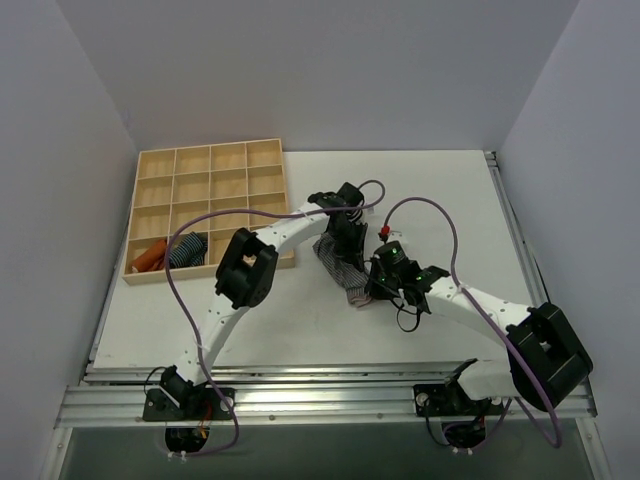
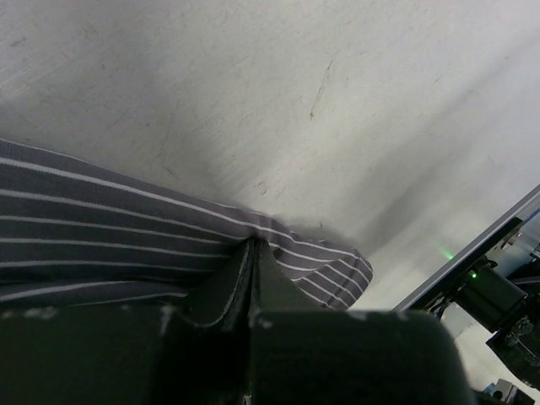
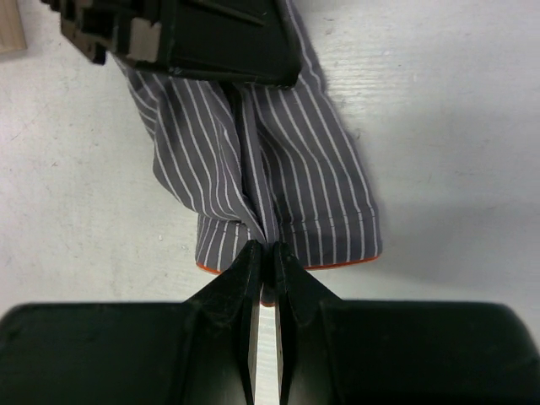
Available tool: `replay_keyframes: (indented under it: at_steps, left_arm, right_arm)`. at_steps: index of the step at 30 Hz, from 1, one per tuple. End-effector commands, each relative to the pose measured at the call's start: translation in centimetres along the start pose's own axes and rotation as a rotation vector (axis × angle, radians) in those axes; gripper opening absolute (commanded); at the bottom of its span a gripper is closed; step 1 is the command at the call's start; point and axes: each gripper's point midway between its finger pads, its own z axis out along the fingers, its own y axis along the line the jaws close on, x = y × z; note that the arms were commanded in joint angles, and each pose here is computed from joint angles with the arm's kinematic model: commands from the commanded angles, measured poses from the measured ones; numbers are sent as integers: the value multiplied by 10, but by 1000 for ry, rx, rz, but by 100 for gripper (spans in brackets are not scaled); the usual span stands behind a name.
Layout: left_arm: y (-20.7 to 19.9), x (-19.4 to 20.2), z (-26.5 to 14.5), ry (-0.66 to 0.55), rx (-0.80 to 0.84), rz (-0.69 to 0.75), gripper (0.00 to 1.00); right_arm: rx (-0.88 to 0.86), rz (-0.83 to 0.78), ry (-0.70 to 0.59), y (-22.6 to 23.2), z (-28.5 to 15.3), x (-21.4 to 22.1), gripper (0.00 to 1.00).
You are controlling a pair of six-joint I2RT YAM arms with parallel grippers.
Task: Roll the underwear
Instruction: Fold the underwear
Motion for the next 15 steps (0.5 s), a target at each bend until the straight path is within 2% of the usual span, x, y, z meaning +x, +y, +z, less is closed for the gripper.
replay_keyframes:
  at_steps: [1, 15]
  left_arm:
    - [10, 12, 7, 10, -46, 45, 2]
    - [14, 20, 11, 21, -45, 58, 2]
  right_arm:
    - [62, -2, -12, -18, -4, -2, 0]
    - [158, 27, -17, -47, 2, -7, 0]
